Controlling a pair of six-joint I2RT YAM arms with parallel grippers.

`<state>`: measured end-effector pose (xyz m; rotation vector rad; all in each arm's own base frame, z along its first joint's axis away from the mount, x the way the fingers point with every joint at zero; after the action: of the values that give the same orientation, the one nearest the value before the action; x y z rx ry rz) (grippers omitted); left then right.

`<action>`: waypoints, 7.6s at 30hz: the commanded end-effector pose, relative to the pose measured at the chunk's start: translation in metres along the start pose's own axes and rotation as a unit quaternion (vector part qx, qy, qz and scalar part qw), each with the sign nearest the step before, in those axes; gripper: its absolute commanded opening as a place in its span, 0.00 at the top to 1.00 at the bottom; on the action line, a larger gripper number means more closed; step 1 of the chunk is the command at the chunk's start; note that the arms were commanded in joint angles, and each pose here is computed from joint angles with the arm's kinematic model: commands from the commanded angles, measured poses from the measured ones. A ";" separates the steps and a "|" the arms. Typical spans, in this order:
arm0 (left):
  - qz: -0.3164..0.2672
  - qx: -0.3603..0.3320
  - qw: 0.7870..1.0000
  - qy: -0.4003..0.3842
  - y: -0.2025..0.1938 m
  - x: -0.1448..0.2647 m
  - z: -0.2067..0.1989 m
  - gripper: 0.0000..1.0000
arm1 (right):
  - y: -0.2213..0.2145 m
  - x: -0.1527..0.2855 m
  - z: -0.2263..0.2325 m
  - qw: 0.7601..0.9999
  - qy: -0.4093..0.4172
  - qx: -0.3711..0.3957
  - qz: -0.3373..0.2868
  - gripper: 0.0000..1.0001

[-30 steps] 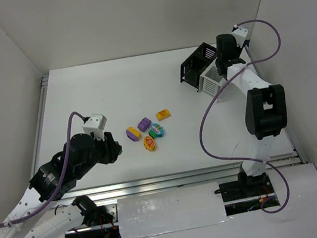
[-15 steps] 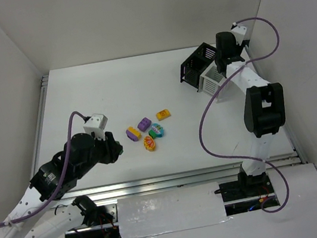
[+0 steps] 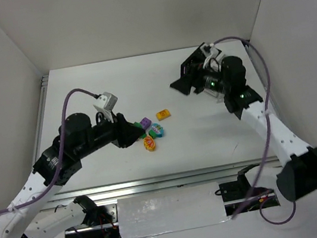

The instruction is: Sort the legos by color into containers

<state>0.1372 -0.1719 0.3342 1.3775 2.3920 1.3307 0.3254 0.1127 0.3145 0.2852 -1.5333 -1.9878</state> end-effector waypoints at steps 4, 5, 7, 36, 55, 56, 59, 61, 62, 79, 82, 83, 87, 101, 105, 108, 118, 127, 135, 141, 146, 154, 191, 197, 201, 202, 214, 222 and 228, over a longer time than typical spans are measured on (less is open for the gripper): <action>-0.042 -0.013 0.973 -0.225 0.047 0.021 -0.072 1.00 | -0.032 0.083 0.143 0.908 0.419 0.025 0.010 0.18; -0.043 -0.013 0.970 -0.239 0.051 0.020 -0.076 1.00 | -0.030 0.090 0.154 0.893 0.448 0.039 -0.006 0.18; -0.025 0.001 0.966 -0.258 0.051 0.017 -0.081 1.00 | -0.034 0.107 0.169 0.871 0.490 0.033 -0.003 0.17; 0.002 0.038 0.954 -0.296 0.037 -0.006 -0.076 1.00 | -0.010 0.102 0.210 0.856 0.515 -0.018 -0.043 0.63; -0.239 0.116 0.953 0.144 0.091 0.046 -0.015 0.00 | -0.060 0.052 0.155 0.948 0.317 -0.023 0.023 1.00; -0.246 0.114 0.947 0.170 0.090 0.051 -0.009 0.01 | -0.059 0.047 0.137 0.963 0.267 -0.027 0.035 1.00; -0.251 0.093 0.933 0.239 0.080 0.065 0.011 0.01 | -0.049 0.035 0.086 0.994 0.090 -0.033 0.048 1.00; -0.240 0.078 0.923 0.290 0.065 0.071 0.029 0.00 | -0.042 0.031 0.046 0.998 -0.008 -0.033 0.061 1.00; -0.229 0.071 0.921 0.308 0.054 0.072 0.039 0.00 | -0.040 0.029 0.034 0.997 -0.037 -0.035 0.063 1.00; -0.118 0.018 0.898 0.423 -0.009 0.037 0.105 0.00 | 0.000 -0.006 -0.121 0.917 -0.373 -0.073 0.119 1.00; -0.108 0.021 0.897 0.428 -0.007 0.033 0.111 0.00 | 0.004 -0.023 -0.136 0.909 -0.388 -0.069 0.133 1.00; -0.109 0.023 0.898 0.425 -0.007 0.032 0.112 0.00 | 0.005 -0.027 -0.139 0.907 -0.392 -0.070 0.136 1.00; -0.101 0.024 0.905 0.412 -0.007 0.030 0.113 0.00 | 0.006 -0.042 -0.155 0.896 -0.409 -0.072 0.157 1.00; -0.087 0.029 0.907 0.411 -0.006 0.025 0.118 0.00 | -0.027 -0.017 -0.140 0.900 -0.399 -0.087 0.156 0.94; -0.089 0.029 0.907 0.411 -0.006 0.025 0.118 0.00 | -0.032 -0.019 -0.139 0.902 -0.388 -0.089 0.165 0.85; -0.087 0.029 0.906 0.413 -0.006 0.025 0.119 0.01 | -0.024 -0.018 -0.138 0.905 -0.387 -0.084 0.155 0.60; -0.088 0.031 0.906 0.413 -0.006 0.024 0.119 0.00 | -0.009 -0.020 -0.144 0.905 -0.391 -0.076 0.152 0.32; -0.076 0.031 0.904 0.420 -0.006 0.018 0.121 0.00 | -0.022 -0.026 -0.056 0.950 -0.255 -0.028 0.178 0.20; -0.089 0.040 0.891 0.443 -0.006 0.021 0.125 0.01 | -0.102 -0.062 0.061 0.960 -0.034 0.075 0.266 0.19; -0.092 0.040 0.895 0.434 -0.006 0.023 0.124 0.00 | -0.137 -0.088 0.083 0.945 -0.002 0.098 0.313 0.17; -0.095 0.041 0.899 0.426 -0.006 0.023 0.122 0.01 | -0.165 -0.100 0.090 0.931 -0.005 0.114 0.347 0.15; -0.079 0.038 0.899 0.429 -0.008 0.017 0.124 0.01 | -0.184 -0.111 0.101 0.922 -0.008 0.135 0.364 0.15; -0.072 0.033 0.908 0.412 -0.009 0.016 0.122 0.00 | -0.229 -0.121 0.094 0.892 -0.069 0.163 0.417 0.35; -0.075 0.035 0.909 0.409 -0.008 0.016 0.120 0.00 | -0.216 -0.117 0.093 0.902 -0.086 0.167 0.389 0.61; -0.079 0.052 0.921 0.379 -0.005 0.014 0.112 0.00 | -0.193 -0.101 0.096 0.924 -0.090 0.163 0.334 0.75; -0.079 0.057 0.929 0.358 -0.003 0.012 0.107 0.01 | -0.187 -0.100 0.098 0.930 -0.092 0.162 0.317 0.77; -0.097 0.189 0.972 0.099 0.040 -0.006 0.025 0.00 | -0.120 -0.006 0.145 0.973 0.062 0.171 0.142 0.82; -0.044 0.228 0.972 0.029 0.043 -0.033 0.009 0.06 | -0.092 0.036 0.184 0.973 0.155 0.164 0.057 0.82; 0.007 0.231 0.973 -0.014 0.031 -0.048 0.009 0.10 | -0.079 0.042 0.199 0.970 0.169 0.168 0.041 0.82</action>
<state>0.1914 -0.1851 0.3228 1.4131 2.9042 0.8842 0.1653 0.2544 0.2836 0.5401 -1.6246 -1.4664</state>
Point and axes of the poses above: each gripper's point midway between its finger pads, its own x axis back along the fingers, its own z axis along the line the jaws close on, y = z × x, the point moved 8 cm from there along x, back along the fingers, and after that the axes turned 14 degrees about x, right-handed, at the moved point
